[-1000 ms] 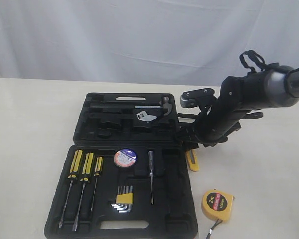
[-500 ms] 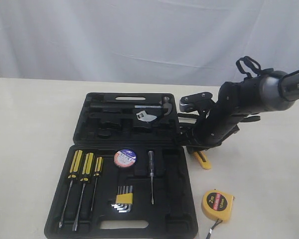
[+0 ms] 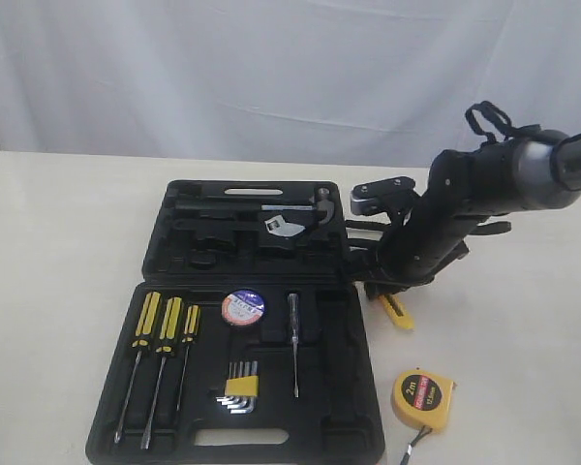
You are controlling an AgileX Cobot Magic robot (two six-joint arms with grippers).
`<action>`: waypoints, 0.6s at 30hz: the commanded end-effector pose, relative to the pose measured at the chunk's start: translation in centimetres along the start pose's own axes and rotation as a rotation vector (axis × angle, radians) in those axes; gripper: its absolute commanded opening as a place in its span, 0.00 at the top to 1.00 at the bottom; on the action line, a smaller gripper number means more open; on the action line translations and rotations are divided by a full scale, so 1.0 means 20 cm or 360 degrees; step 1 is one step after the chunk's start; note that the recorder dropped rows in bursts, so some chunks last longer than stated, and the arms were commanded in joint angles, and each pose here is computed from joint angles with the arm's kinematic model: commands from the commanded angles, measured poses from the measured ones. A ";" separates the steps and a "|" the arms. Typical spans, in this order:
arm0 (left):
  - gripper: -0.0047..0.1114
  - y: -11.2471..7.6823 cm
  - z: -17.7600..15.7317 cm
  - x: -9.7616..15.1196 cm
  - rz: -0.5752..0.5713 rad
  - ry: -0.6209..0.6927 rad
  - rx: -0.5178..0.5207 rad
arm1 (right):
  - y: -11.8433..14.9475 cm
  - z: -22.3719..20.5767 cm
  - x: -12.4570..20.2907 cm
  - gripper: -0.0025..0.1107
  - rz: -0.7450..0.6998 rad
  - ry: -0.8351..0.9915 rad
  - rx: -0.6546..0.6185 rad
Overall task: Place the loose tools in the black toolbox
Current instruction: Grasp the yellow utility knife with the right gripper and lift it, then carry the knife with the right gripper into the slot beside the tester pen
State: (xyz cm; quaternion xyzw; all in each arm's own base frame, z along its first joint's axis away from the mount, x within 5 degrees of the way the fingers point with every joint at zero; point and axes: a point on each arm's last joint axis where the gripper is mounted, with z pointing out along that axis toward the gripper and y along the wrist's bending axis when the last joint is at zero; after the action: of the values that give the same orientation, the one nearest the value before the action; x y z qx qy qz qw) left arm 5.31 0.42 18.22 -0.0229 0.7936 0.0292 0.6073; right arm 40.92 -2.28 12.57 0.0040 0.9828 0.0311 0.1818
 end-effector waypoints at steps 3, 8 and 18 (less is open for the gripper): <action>0.96 0.00 0.00 0.00 -0.0016 -0.0014 0.0012 | 0.03 -0.25 -0.03 0.98 0.0090 -0.0049 -0.0030; 0.96 0.00 0.00 0.00 -0.0016 -0.0014 0.0012 | 0.06 -0.42 -0.01 0.98 0.0156 0.0005 -0.0051; 0.96 0.00 0.00 0.00 -0.0016 -0.0014 0.0012 | 0.46 -0.59 0.17 0.98 0.0141 -0.0094 0.0048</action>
State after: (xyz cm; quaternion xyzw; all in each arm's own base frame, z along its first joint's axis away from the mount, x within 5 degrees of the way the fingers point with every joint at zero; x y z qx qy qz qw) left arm 5.31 0.42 18.22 -0.0229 0.7936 0.0292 0.6073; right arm 34.28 4.34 22.76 0.0372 0.9809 0.0120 0.1905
